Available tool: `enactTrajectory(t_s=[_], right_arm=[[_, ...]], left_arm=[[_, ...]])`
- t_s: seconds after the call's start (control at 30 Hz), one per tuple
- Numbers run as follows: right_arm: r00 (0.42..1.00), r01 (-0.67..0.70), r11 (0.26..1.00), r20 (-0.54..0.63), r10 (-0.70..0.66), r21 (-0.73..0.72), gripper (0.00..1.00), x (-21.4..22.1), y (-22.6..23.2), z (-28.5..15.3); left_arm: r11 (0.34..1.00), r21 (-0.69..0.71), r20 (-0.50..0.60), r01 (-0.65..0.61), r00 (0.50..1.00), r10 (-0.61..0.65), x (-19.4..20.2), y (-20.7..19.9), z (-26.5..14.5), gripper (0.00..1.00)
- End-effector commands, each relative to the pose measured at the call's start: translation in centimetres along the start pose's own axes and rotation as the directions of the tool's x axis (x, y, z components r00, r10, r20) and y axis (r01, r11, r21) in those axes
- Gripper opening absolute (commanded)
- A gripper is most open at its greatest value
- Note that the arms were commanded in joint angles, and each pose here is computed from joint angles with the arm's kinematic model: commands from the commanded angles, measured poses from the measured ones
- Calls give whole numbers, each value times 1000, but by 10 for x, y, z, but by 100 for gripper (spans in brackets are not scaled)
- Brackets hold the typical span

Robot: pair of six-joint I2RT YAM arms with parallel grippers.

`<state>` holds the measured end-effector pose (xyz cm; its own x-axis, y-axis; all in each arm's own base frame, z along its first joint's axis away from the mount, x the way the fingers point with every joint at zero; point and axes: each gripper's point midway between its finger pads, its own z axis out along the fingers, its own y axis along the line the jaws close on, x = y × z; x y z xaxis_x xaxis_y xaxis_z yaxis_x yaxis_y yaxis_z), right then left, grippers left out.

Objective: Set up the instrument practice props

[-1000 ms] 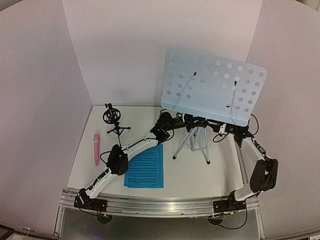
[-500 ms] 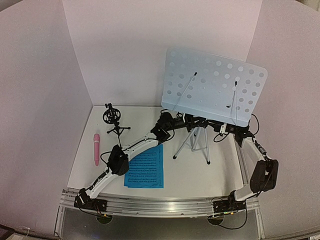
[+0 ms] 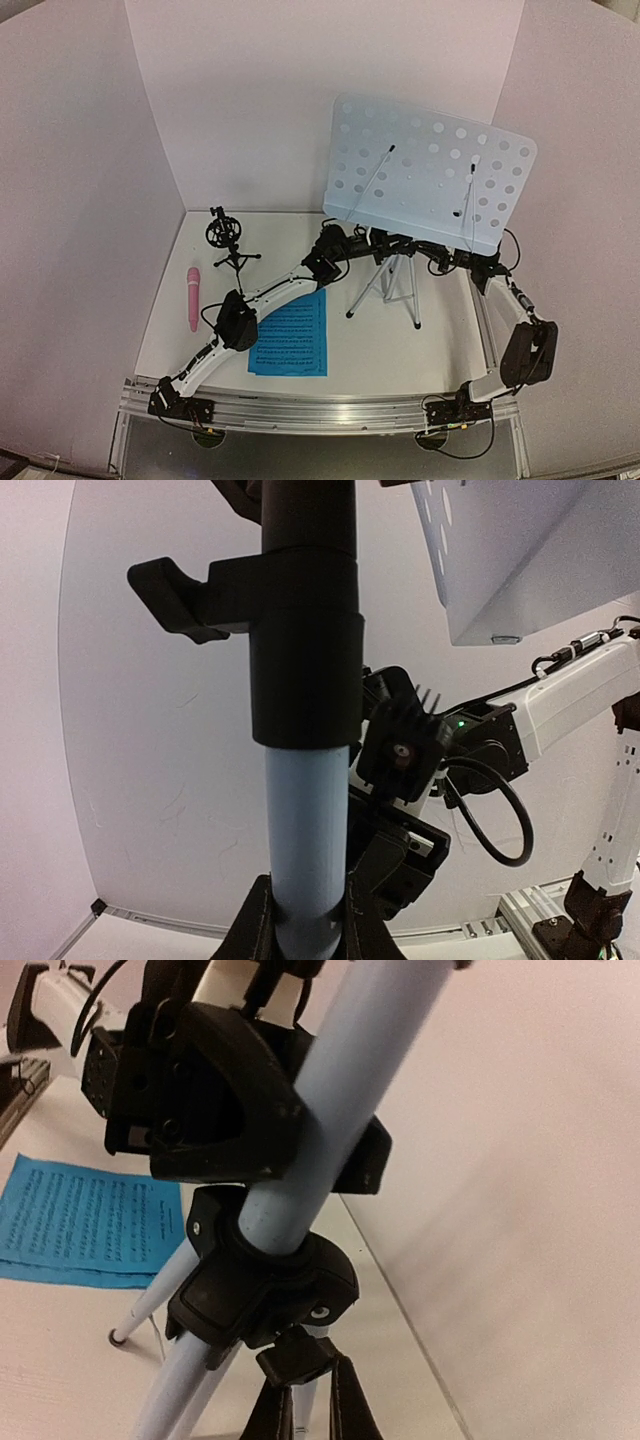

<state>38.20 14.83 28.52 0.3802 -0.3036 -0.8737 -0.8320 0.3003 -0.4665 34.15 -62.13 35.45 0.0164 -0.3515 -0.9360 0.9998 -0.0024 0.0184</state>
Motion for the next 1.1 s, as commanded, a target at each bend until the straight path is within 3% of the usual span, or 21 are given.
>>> enactTrajectory(t_s=[0.0,0.2,0.53,0.83,1.07], right_arm=[[938,-317,931,82,336,-182,0,-32,37,-4],[844,-495,821,68,532,-285,0,-47,52,-11],[822,-536,803,56,567,-262,1,-54,44,-12],[809,-576,804,35,587,-147,2,-50,51,-18],[796,-605,796,30,604,8,16,-47,55,-30]], left_arm=[[1000,20,-64,8,998,-7,29,-17,8,0],[1000,25,-71,-2,997,3,30,-18,8,0],[999,40,-66,-16,998,18,27,-21,7,0],[1000,10,-79,-19,997,20,34,-15,6,0],[1000,-11,-107,-3,994,2,45,-11,5,0]])
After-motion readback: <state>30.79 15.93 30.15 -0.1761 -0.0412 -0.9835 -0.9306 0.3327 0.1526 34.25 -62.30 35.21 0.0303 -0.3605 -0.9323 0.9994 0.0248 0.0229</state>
